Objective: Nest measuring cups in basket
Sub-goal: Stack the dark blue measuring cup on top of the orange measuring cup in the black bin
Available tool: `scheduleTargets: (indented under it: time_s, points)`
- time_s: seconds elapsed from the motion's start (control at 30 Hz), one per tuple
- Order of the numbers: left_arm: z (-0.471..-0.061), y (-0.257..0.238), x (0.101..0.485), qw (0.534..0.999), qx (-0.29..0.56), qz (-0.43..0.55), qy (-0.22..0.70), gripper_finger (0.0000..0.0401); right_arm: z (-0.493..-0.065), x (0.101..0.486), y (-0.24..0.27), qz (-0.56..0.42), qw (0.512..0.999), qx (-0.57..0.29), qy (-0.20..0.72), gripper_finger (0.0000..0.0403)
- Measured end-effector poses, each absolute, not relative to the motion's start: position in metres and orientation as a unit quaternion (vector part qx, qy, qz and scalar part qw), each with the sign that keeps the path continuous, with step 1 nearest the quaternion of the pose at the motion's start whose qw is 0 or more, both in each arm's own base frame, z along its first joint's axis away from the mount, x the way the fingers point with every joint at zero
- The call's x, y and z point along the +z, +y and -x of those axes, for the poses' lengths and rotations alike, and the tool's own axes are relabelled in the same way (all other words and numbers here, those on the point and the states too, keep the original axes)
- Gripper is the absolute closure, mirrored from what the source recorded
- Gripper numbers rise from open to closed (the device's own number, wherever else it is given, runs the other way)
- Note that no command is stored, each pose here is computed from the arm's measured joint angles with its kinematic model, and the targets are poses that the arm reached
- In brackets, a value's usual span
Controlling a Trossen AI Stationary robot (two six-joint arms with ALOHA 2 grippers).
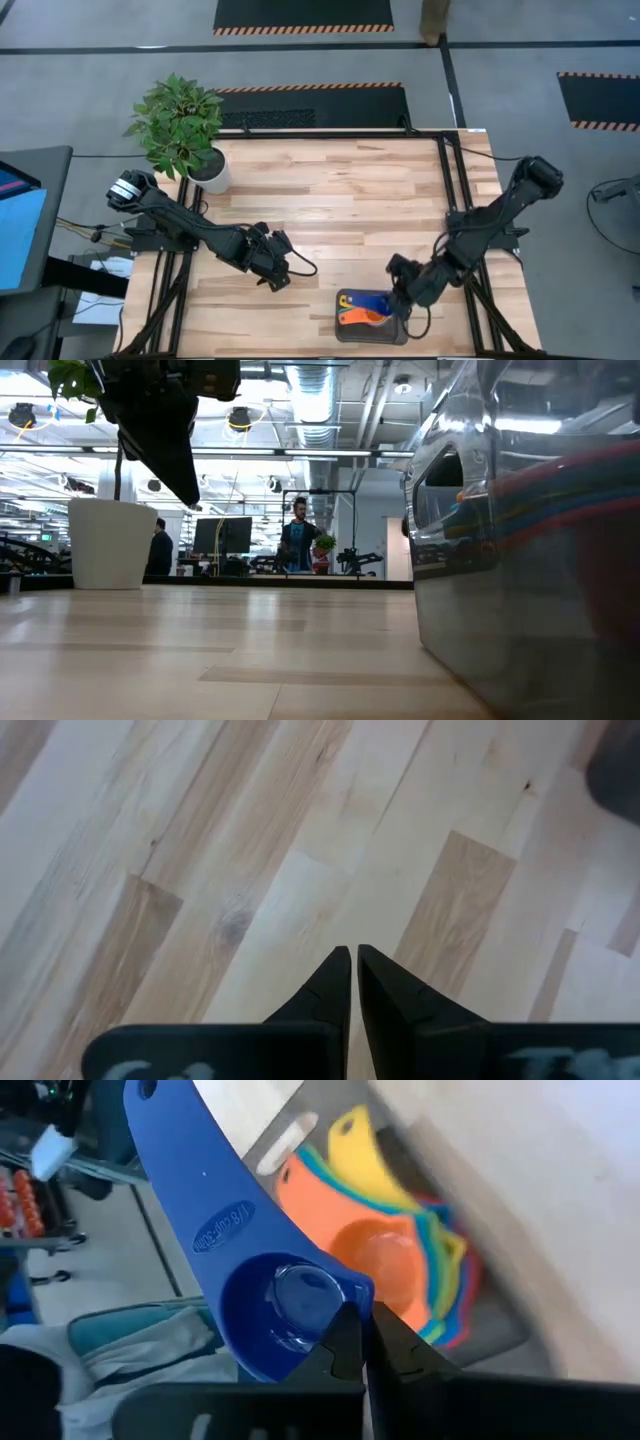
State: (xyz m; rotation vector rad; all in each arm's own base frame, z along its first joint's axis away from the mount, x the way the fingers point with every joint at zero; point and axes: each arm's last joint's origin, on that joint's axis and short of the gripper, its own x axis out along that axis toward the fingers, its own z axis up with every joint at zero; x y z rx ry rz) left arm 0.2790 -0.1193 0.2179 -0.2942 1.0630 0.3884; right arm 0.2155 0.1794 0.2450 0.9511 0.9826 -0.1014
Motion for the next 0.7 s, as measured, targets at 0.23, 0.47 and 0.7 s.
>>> scheduleTargets:
  time_s: [0.23, 0.47, 0.7]
  points:
    - [-0.277, -0.118, 0.217, 0.833, 0.177, 0.105, 0.514, 0.039, -0.221, 0.223, 0.2, -0.461, 0.75, -0.066, 0.469, 0.0398]
    - [-0.276, -0.116, 0.217, 0.829, 0.187, 0.1, 0.517, 0.039, -0.24, 0.223, 0.216, -0.448, 0.763, -0.047, 0.464, 0.0398]
    - [-0.276, -0.116, 0.217, 0.829, 0.19, 0.103, 0.516, 0.039, -0.251, 0.23, 0.226, -0.384, 0.775, -0.064, 0.498, 0.0398]
